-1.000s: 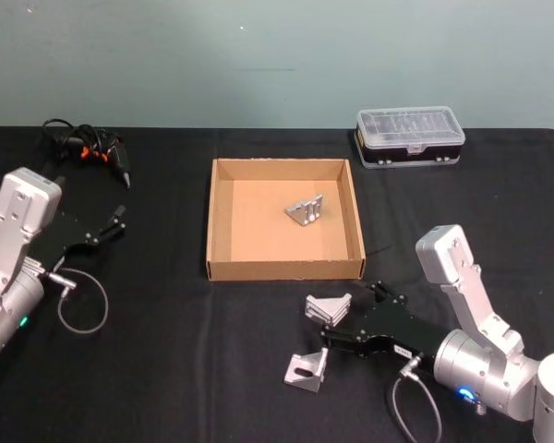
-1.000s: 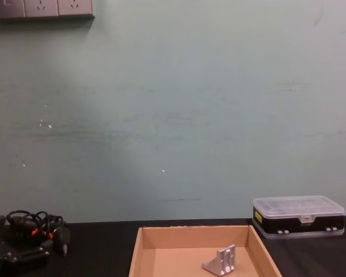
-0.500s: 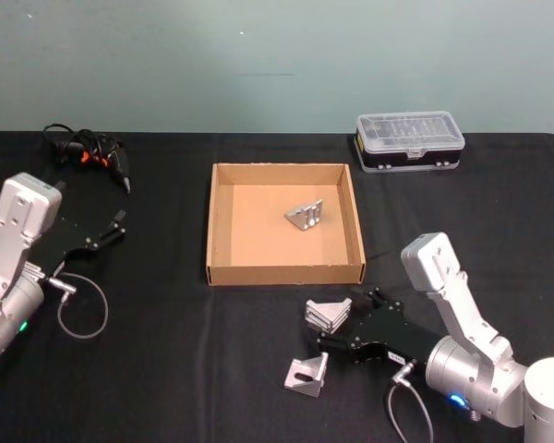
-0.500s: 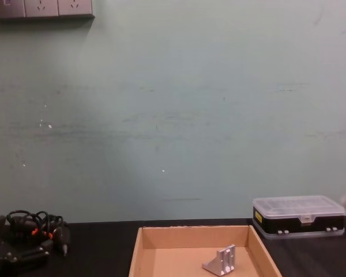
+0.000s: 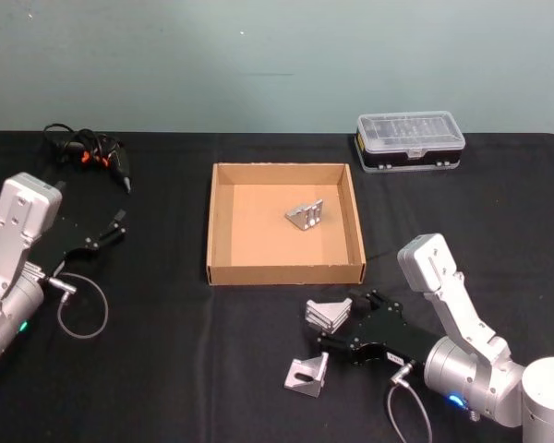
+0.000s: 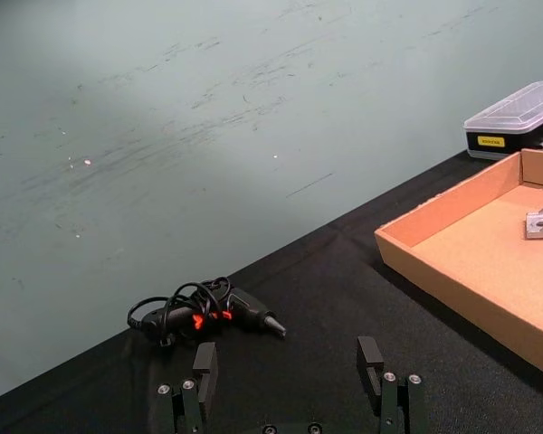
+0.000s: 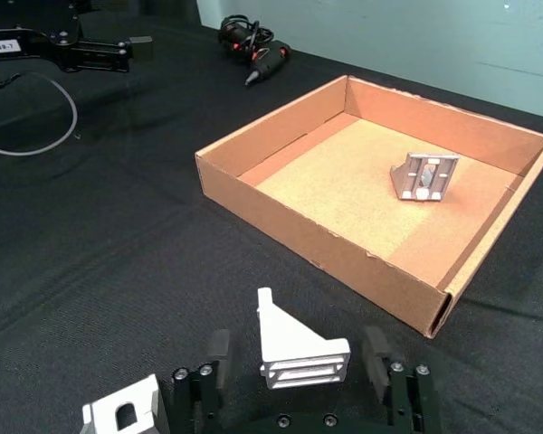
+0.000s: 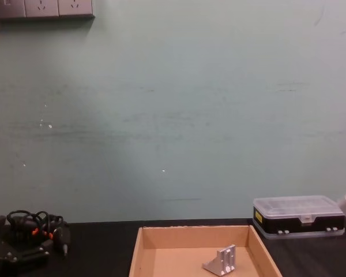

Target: Use one hand to pick up the angle iron from the table and place it into the box.

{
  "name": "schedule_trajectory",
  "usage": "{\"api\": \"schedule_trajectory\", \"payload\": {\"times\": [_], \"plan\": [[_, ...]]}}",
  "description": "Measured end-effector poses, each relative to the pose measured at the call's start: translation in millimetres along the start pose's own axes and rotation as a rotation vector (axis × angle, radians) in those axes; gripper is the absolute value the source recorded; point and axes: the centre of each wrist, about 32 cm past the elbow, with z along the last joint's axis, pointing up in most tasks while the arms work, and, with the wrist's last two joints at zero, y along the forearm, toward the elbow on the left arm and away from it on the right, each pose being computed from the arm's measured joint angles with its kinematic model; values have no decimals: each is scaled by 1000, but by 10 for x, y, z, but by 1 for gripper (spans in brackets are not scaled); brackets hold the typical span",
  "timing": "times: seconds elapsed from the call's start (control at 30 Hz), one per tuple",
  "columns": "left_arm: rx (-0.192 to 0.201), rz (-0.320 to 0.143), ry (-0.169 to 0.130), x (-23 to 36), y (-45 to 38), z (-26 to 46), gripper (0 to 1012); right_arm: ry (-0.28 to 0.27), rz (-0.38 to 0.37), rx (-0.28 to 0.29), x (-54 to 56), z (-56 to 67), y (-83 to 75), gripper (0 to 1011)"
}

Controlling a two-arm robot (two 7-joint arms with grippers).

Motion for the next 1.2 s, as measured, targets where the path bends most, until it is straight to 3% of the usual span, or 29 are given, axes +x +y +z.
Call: {"api": "schedule_trajectory", "payload": {"times": [0.2, 0.27, 0.5, 0.97, 1.2], "plan": [[0, 0, 0, 0, 0, 0, 1011, 1, 0, 2, 1, 0, -2, 812], [0, 0, 0, 0, 0, 0, 1011, 1, 0, 2, 1, 0, -3, 719], [0, 0, 0, 0, 0, 0, 1011, 1, 0, 3, 3, 1, -6, 538], [0, 0, 0, 0, 0, 0, 1011, 2, 0, 5, 3, 1, -8, 538], [0, 0, 0, 0, 0, 0, 1011, -20, 7, 60, -13, 109, -84, 538]]}}
